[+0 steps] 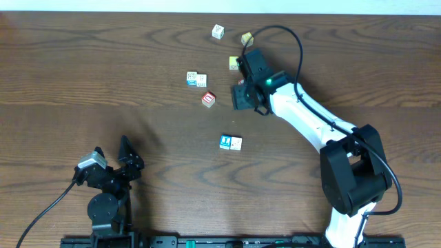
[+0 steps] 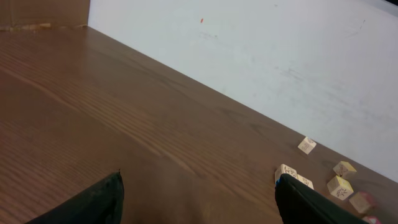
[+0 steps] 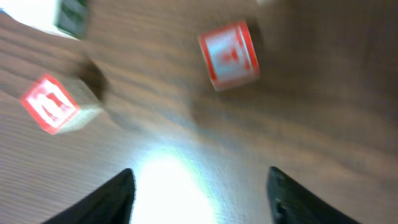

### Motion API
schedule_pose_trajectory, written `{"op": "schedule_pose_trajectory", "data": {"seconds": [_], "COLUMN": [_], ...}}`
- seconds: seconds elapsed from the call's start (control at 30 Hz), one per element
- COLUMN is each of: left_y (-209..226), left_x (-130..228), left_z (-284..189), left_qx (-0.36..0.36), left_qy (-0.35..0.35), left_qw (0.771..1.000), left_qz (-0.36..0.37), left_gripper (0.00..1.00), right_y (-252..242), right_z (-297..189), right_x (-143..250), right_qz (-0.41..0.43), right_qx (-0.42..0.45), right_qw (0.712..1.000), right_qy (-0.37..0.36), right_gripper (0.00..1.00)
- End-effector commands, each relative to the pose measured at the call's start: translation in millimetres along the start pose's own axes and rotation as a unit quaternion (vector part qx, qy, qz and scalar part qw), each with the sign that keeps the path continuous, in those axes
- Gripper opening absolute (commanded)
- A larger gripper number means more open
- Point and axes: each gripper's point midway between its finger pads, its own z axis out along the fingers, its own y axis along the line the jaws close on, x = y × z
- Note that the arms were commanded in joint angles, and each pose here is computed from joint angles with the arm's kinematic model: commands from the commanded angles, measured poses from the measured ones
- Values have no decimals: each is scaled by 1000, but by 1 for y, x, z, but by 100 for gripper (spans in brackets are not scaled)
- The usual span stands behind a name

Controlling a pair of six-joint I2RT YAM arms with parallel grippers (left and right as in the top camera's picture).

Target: Lift 4 blocks

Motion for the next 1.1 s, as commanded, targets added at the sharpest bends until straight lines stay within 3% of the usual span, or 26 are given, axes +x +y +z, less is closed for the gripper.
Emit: {"op": "schedule_pose_trajectory", "data": {"seconds": [0.0,0.27,0.63,0.73,1.07], "left_y": [8,8,8,8,8], "left_x": [16,16,16,16,16], "left_z": [1,1,1,1,1], "left_qx": [-13,-13,-13,-13,-13], "left_qy": [23,23,23,23,23], "left_qw": [1000,1000,1000,1000,1000], "left_qz": [0,0,0,0,0], "left_gripper": [78,79,79,78,79], "right_y": [-3,-22,-21,-18,-21], "right_z": [-12,5,59,66,67], "right_x": [-28,-58,-66,-62,-58], "right_qz": [-52,-69,-107,-109,-99], "right_qx": [0,24,30,29,31], "right_qw": [998,993,993,993,994], "right_qy": [-41,-89,-32,-26,-16], "right_gripper": [71,75,67,63,34]}}
